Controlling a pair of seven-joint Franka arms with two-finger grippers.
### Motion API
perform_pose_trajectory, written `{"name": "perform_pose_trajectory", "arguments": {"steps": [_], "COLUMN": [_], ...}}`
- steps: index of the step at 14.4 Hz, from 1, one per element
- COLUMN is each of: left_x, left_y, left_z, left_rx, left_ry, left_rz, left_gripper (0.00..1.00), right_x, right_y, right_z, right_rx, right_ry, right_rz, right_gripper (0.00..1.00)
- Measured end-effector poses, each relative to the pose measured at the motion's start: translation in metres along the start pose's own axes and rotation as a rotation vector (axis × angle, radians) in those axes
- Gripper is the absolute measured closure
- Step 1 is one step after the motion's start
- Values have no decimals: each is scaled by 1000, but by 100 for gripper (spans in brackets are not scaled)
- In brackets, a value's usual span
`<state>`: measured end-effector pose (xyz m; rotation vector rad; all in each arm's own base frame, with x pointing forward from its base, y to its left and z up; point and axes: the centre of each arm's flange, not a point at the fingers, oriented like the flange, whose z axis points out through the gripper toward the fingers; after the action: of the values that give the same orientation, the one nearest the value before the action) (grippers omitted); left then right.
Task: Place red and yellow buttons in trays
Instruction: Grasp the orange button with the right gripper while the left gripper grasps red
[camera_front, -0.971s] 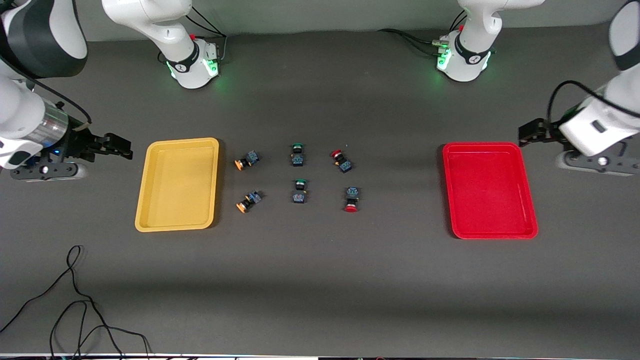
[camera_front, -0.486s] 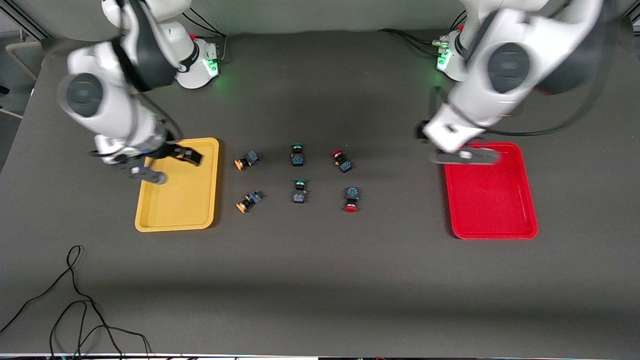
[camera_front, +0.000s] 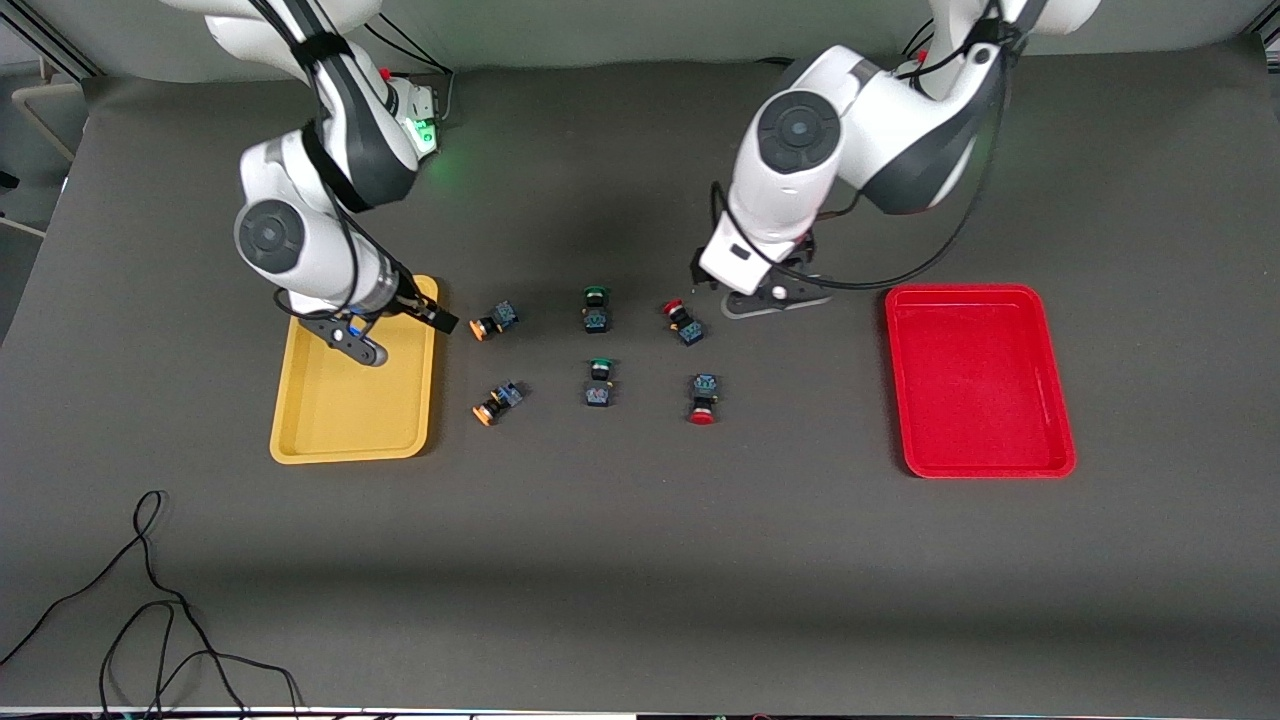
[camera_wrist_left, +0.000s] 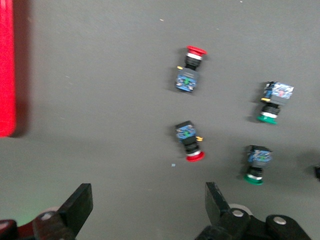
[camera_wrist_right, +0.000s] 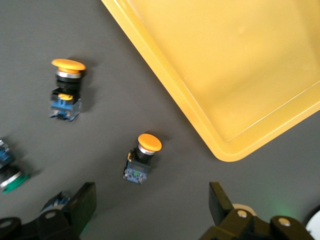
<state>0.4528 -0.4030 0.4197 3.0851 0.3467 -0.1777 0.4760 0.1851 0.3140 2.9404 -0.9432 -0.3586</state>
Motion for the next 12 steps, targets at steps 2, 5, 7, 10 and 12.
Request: {"name": "perform_pose_trajectory", "arguments": {"steps": [2,5,7,10,12], "left_x": [-3,11,25,36,38], "left_y": [10,14,16,21,24], "left_z": [12,44,80,137,168], "left_rx": [-14,-17,-18,-17,-12], "left_ry": [6,-4,-13,-32,-42], "left_rz": [-36,-67,-97,-127,-133], "left_gripper": [0,0,0,0,0], "right_x": [-9,-19,-15,-24,-35], "right_y": [-14,-24,-22,-21,-25], "right_z": [31,71,93,118,127], "right_rx": [-4,-8,-11,-13,-13], "right_ry": [5,-21,-31,-30,-18], "right_rz": [42,88,112,138,156], "right_gripper": [0,0,0,0,0]}}
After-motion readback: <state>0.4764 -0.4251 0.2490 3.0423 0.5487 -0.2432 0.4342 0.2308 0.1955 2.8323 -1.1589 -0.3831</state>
